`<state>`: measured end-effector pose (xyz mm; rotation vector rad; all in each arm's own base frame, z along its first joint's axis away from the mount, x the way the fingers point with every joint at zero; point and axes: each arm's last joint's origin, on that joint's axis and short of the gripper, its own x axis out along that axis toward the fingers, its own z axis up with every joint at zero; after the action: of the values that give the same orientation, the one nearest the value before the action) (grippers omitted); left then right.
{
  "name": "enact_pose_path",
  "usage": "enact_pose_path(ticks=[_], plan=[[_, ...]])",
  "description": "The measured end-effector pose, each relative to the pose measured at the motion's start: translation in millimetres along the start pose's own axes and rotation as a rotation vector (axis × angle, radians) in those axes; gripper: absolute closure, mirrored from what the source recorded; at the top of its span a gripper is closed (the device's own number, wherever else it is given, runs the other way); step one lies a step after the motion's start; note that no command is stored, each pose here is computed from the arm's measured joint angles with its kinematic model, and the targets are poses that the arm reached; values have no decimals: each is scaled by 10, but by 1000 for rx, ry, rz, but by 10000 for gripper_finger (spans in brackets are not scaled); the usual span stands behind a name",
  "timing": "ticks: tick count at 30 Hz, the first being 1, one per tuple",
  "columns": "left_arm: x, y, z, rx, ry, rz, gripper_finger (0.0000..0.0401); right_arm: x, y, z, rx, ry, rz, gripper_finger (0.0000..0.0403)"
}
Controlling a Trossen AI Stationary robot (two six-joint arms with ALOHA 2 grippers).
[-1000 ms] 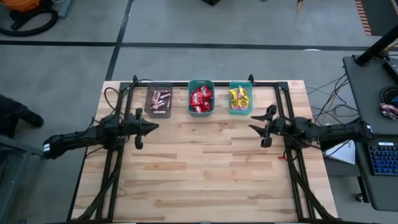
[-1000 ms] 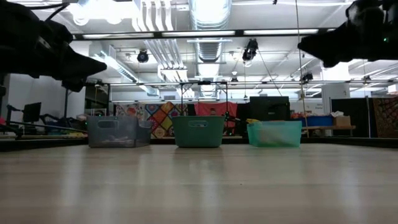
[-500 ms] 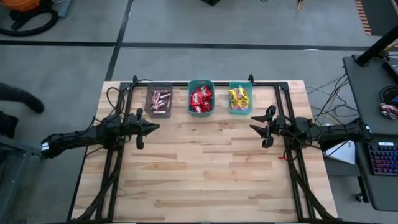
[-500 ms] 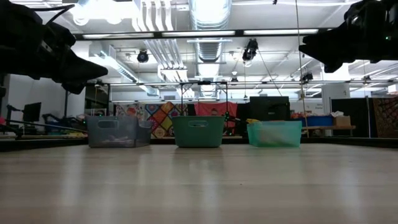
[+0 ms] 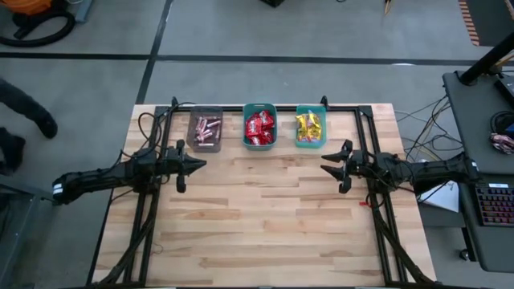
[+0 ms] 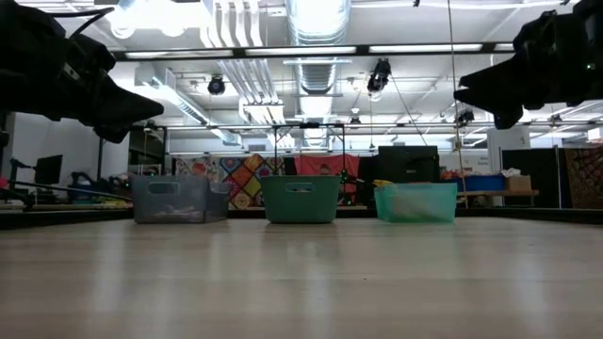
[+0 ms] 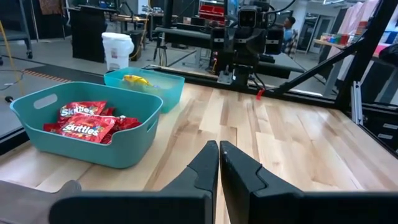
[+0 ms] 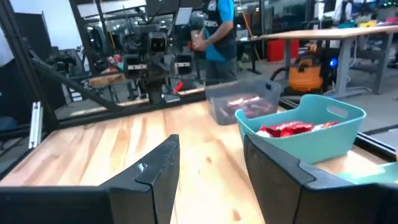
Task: Sort candy
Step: Return to Home Position
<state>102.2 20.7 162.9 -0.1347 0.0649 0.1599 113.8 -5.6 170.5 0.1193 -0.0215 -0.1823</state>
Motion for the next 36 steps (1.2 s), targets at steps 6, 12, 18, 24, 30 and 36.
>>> enact_pose_path(ticks=[6, 12, 18, 24, 30, 36], plan=[[1, 0, 1, 0, 0, 0, 401, -53, -9, 21, -30, -25, -2, 232], [0, 0, 2, 0, 0, 0, 401, -171, -29, 23, -130, -51, 1, 232], [3, 1, -3, 0, 6, 1, 401, -175, 16, -4, -164, -26, 109, 232], [6, 1, -6, 0, 10, 1, 401, -182, 51, -20, -158, -9, 245, 232], [8, 2, -7, 0, 12, 2, 401, -153, 54, -58, -115, 44, 247, 232], [9, 2, -8, 0, 13, 2, 401, -144, 56, -66, -110, 54, 251, 232]])
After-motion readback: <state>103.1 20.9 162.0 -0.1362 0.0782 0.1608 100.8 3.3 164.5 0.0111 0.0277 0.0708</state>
